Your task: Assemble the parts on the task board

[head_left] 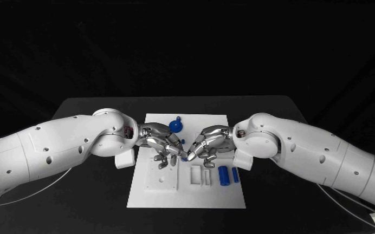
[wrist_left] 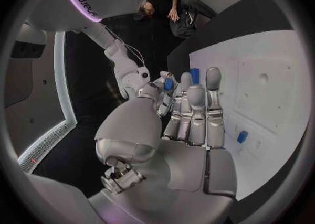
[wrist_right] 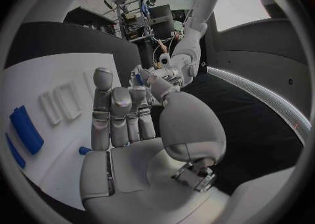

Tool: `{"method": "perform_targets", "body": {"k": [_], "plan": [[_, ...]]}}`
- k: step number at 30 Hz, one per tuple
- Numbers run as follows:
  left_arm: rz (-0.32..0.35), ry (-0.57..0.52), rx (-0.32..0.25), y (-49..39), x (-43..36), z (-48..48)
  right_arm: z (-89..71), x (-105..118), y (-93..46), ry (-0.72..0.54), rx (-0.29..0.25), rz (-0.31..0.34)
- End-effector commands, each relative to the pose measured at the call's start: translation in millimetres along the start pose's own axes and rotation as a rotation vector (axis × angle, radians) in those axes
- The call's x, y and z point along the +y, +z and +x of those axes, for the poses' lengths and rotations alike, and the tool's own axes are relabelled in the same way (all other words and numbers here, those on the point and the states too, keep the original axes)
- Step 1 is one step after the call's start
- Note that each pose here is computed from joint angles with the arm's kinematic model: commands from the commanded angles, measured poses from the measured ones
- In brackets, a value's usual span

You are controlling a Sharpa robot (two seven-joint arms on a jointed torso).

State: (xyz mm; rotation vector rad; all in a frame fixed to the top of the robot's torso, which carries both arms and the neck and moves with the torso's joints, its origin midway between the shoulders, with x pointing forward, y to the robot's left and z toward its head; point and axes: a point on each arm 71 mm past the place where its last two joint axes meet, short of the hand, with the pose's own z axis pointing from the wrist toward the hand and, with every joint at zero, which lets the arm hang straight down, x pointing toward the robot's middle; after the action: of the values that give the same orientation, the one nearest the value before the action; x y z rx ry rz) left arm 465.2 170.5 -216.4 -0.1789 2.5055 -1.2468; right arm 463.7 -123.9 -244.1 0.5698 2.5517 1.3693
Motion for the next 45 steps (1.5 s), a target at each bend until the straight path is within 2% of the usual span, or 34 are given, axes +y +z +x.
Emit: {"method": "perform_targets", "body": {"k": [1, 18, 32, 45], "plan": [[0.008, -0.001, 0.029, 1.4, -2.1, 3.2, 2.8, 3.4, 1.0, 0.002, 0.022, -0.028], [0.032, -0.023, 0.051, 1.9, -4.5, 5.3, 4.1, 4.4, 2.1, -0.003, 0.021, -0.03], [0.055, -0.063, 0.042, 2.0, -6.2, 4.5, 3.3, 5.1, 2.7, 0.002, 0.005, -0.035], [0.041, -0.067, 0.043, 1.7, -4.8, 4.1, 2.5, 5.7, 2.2, 0.01, -0.006, -0.047]]}}
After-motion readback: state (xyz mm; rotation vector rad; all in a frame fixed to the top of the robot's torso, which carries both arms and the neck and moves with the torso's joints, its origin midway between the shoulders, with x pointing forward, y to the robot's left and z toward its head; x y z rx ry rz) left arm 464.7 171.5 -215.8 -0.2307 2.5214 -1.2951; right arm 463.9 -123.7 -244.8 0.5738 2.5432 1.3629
